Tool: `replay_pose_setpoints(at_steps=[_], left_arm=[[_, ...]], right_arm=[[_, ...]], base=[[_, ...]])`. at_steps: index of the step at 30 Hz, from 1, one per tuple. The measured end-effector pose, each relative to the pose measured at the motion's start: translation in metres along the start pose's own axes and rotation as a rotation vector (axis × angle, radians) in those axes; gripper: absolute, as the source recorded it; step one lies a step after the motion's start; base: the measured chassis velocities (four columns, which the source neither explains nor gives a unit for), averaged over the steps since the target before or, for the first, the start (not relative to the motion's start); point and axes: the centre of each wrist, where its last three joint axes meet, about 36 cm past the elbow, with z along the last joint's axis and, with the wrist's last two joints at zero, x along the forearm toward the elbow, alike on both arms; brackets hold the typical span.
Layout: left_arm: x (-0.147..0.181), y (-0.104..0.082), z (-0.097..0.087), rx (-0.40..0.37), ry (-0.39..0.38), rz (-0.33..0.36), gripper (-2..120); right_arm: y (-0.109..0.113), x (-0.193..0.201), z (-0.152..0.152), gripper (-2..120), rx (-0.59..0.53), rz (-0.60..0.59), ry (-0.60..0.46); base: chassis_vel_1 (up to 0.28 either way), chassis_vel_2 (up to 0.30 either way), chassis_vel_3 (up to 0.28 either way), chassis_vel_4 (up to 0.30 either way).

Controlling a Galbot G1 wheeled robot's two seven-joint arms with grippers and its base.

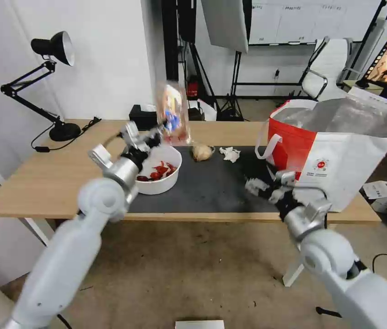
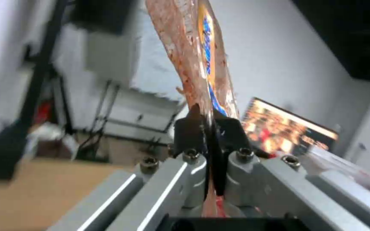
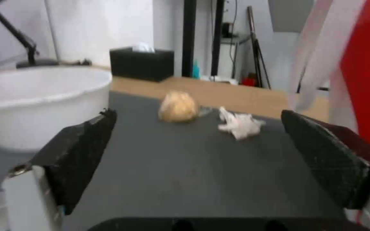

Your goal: Pick up the trash from the table and place it into the takeout bag.

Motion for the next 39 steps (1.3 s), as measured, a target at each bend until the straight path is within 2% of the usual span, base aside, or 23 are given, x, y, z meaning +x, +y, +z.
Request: replay_pose_setpoints(at_steps=[2, 3, 5, 6, 7, 10, 11, 14, 15, 16, 19, 21, 23, 24, 27, 31, 36, 39], left_arm=[[-0.031, -0.021, -0.004, -0.061, -0.005, 0.082, 0], [-0.031, -0.021, -0.004, -0.061, -0.005, 0.082, 0], [-0.067, -0.047, -0.004, -0.139, -0.006, 0.161, 0], [-0.083, -0.060, 0.000, -0.171, 0.000, 0.198, 0], [-0.083, -0.060, 0.000, -0.171, 0.000, 0.198, 0], [-0.138, -0.090, 0.017, -0.314, 0.025, 0.284, 0], [-0.138, -0.090, 0.017, -0.314, 0.025, 0.284, 0], [-0.184, -0.104, 0.029, -0.505, 0.031, 0.384, 0], [-0.184, -0.104, 0.029, -0.505, 0.031, 0.384, 0], [-0.200, -0.103, 0.033, -0.590, 0.044, 0.413, 0], [-0.227, -0.102, 0.036, -0.719, 0.086, 0.480, 0], [-0.232, -0.102, 0.037, -0.735, 0.099, 0.497, 0], [-0.243, -0.104, 0.042, -0.770, 0.132, 0.561, 0], [-0.243, -0.104, 0.042, -0.770, 0.132, 0.561, 0], [-0.249, -0.112, 0.049, -0.786, 0.155, 0.641, 0], [-0.250, -0.117, 0.058, -0.796, 0.178, 0.681, 0], [-0.250, -0.118, 0.063, -0.807, 0.181, 0.691, 3], [-0.249, -0.118, 0.063, -0.806, 0.175, 0.693, 17]], right_arm=[[0.004, 0.012, 0.002, 100, 0.012, 0.014, 0.009], [0.004, 0.012, 0.002, 100, 0.012, 0.014, 0.009], [0.009, 0.022, 0.005, 100, 0.013, 0.027, 0.019], [0.011, 0.026, 0.005, 100, 0.011, 0.032, 0.022], [0.011, 0.026, 0.005, 100, 0.011, 0.032, 0.022], [0.019, 0.036, 0.010, 100, 0.012, 0.046, 0.036], [0.019, 0.036, 0.010, 100, 0.012, 0.046, 0.036], [0.026, 0.042, 0.014, 100, 0.013, 0.053, 0.047], [0.026, 0.042, 0.014, 100, 0.013, 0.053, 0.047], [0.029, 0.044, 0.014, 100, 0.010, 0.052, 0.049], [0.033, 0.049, 0.016, 100, 0.008, 0.046, 0.058], [0.034, 0.050, 0.017, 100, 0.009, 0.044, 0.061], [0.036, 0.053, 0.020, 100, 0.007, 0.042, 0.068], [0.036, 0.053, 0.020, 100, 0.007, 0.042, 0.068], [0.039, 0.054, 0.022, 100, 0.001, 0.040, 0.073], [0.040, 0.055, 0.024, 100, -0.002, 0.039, 0.075], [0.042, 0.056, 0.025, 100, -0.007, 0.038, 0.078], [0.043, 0.058, 0.026, 100, -0.012, 0.038, 0.083]], base=[[0.000, 0.000, 0.000, 0.000], [0.000, 0.000, 0.000, 0.000], [0.000, 0.000, 0.000, 0.000], [0.000, 0.000, 0.000, 0.000], [0.000, 0.000, 0.000, 0.000], [0.000, 0.000, 0.000, 0.000], [0.000, 0.000, 0.000, 0.000], [0.000, 0.000, 0.000, 0.000], [0.000, 0.000, 0.000, 0.000], [0.000, 0.000, 0.000, 0.000], [0.000, 0.000, 0.000, 0.000], [0.000, 0.000, 0.000, 0.000], [0.000, 0.000, 0.000, 0.000], [0.000, 0.000, 0.000, 0.000], [0.000, 0.000, 0.000, 0.000], [0.000, 0.000, 0.000, 0.000], [0.000, 0.000, 0.000, 0.000], [0.000, 0.000, 0.000, 0.000]])
